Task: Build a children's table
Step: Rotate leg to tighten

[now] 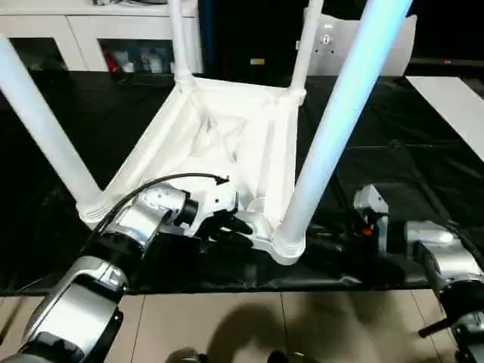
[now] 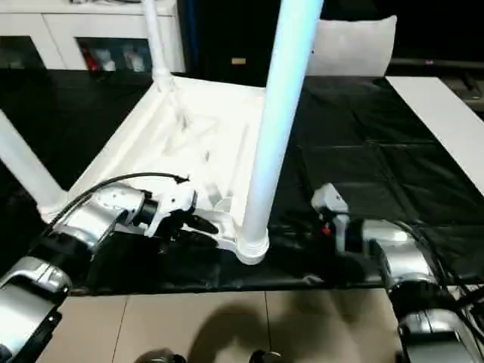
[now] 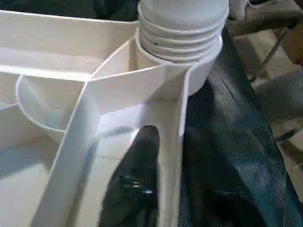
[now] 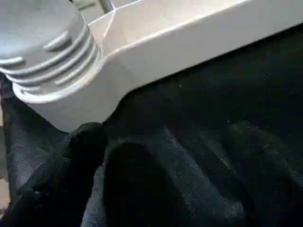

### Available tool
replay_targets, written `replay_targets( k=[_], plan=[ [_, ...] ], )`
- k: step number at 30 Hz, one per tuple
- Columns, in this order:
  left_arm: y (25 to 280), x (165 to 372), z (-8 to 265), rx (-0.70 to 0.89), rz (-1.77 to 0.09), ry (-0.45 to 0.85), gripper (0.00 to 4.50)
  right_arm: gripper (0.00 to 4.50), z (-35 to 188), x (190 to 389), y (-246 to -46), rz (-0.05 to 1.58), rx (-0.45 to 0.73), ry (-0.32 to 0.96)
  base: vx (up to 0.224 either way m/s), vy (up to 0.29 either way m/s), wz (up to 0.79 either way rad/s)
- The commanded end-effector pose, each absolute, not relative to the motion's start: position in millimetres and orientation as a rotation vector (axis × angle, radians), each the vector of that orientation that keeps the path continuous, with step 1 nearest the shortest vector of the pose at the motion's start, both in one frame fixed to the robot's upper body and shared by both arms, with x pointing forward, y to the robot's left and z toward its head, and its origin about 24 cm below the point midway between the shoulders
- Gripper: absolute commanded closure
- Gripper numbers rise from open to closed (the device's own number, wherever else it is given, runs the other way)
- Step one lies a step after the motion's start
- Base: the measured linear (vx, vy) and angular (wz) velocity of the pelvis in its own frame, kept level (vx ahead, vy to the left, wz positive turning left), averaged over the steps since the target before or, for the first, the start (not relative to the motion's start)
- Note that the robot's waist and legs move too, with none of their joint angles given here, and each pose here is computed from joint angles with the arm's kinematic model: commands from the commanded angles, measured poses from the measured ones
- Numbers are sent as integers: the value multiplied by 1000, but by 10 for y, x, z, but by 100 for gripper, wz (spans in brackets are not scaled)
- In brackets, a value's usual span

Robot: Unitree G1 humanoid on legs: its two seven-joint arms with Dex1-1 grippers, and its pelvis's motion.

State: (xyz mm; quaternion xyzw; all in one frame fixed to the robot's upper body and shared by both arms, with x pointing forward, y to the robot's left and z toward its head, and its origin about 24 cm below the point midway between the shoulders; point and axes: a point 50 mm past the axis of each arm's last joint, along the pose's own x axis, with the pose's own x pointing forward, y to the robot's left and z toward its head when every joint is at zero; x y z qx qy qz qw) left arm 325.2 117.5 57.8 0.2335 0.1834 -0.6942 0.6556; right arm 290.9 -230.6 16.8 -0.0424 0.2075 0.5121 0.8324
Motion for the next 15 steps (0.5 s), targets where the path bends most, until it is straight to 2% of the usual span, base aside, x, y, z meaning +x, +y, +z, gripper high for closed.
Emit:
replay_targets(
  k=[1,7,12,15],
  plan=[
    [1208,3276,580,567,-1562,436,403,0,182,2919,-2365,1077,-115,443,0,0,0],
    [1207,3276,569,583,-1573,451,444,0,195,2936,-2383,1068,-129,405,0,0,0],
    [1197,3292,570,591,-1577,456,444,0,251,2987,-2420,970,-99,259,0,0,0],
    [1222,3303,552,605,-1557,467,444,0,303,3012,-2435,895,-20,131,0,0,0]
  ],
)
